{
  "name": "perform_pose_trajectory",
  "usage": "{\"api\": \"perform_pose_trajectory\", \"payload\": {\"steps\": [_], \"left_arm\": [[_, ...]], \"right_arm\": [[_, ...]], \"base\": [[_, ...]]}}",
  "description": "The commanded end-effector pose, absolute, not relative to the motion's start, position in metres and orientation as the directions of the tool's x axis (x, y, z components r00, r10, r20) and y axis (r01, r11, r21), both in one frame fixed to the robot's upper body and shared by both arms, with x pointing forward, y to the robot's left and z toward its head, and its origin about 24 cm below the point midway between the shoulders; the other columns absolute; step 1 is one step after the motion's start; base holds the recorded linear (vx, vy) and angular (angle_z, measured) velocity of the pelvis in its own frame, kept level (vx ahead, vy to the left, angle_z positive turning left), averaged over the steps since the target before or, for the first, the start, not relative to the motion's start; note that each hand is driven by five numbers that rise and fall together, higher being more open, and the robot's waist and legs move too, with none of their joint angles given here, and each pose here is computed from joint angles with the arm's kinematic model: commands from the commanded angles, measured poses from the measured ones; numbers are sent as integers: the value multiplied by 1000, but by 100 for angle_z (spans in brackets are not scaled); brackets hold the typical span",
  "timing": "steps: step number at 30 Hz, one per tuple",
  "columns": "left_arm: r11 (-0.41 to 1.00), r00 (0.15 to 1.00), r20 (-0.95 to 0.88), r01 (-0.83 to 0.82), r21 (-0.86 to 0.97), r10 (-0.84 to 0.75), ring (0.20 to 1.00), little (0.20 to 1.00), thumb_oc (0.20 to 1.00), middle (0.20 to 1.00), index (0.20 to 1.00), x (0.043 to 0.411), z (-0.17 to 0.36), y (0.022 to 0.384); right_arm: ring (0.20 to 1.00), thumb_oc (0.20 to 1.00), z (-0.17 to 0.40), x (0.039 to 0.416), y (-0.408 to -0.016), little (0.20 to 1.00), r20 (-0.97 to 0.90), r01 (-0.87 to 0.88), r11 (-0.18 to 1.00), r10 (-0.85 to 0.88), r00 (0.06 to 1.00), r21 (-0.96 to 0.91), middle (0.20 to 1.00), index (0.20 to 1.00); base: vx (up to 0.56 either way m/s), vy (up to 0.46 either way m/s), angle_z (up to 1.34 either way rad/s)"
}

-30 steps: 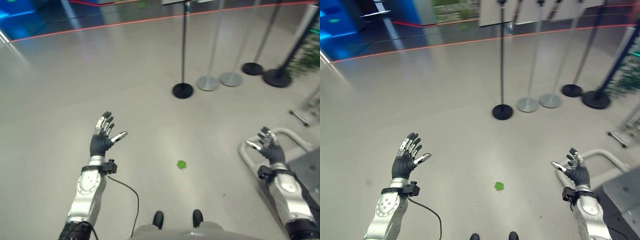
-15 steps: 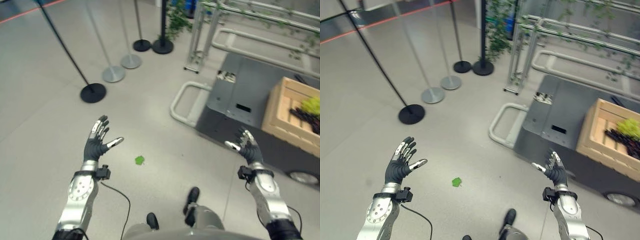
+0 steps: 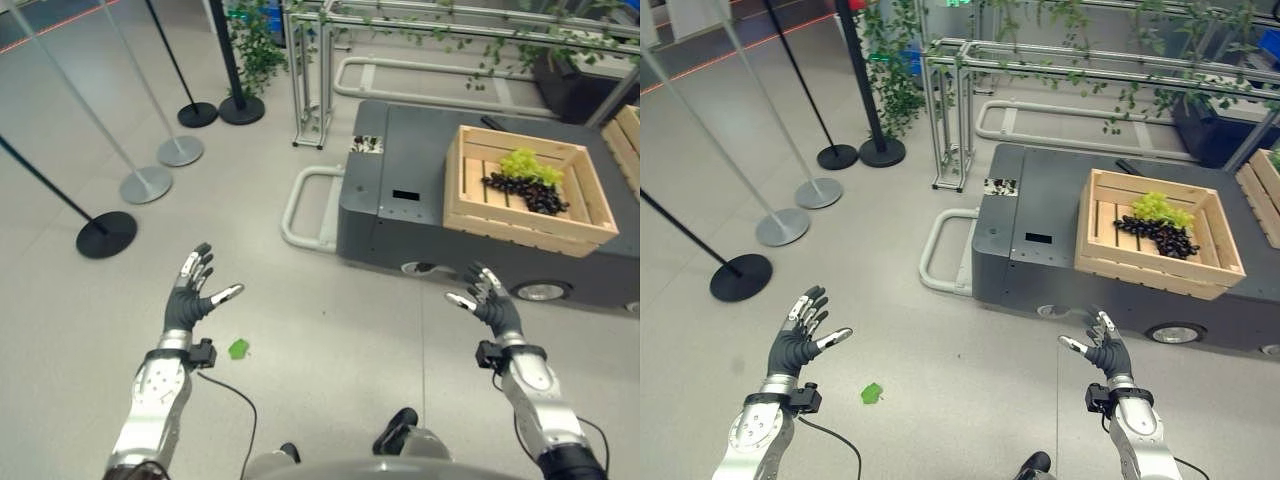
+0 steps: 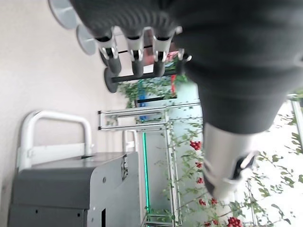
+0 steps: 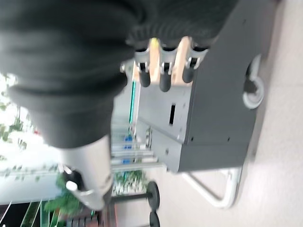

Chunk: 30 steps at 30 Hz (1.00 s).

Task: Pick up the fruits from the basket on one side to the basket on the other side

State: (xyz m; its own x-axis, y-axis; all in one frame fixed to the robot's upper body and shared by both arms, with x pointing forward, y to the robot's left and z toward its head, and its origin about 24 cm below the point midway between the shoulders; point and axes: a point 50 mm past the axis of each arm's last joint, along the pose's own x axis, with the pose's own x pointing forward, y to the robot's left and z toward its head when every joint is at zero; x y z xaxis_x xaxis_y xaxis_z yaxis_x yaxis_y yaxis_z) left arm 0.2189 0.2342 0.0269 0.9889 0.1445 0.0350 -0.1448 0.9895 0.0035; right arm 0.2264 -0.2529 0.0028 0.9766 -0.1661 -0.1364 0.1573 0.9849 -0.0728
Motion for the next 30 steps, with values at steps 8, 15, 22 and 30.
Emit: {"api": "perform_pose_trajectory", "payload": {"steps": [8,15,22,30], "left_arm": [[980,978,108,-167,-109,179,1000,1000,1000,1000,1000,228,37,229],[983,981,89,-169,-69,175,1000,1000,1000,1000,1000,220,31,227],[982,980,69,-182,-43,184,1000,1000,1000,1000,1000,215,25,232],[982,979,85,-188,16,186,1000,1000,1000,1000,1000,218,30,236]], "right_arm": [[1000,1000,46,241,-271,1000,65,231,959,-223,973,-162,1000,1000],[1000,1000,48,242,-275,1000,73,247,953,-237,969,-173,1000,1000],[1000,1000,38,247,-269,1000,37,239,952,-236,971,-191,1000,1000],[1000,1000,24,246,-258,1000,-3,253,956,-256,967,-150,1000,1000]], "base": [[111,-173,-13],[87,-54,-62],[58,59,-97],[28,73,-11]]}}
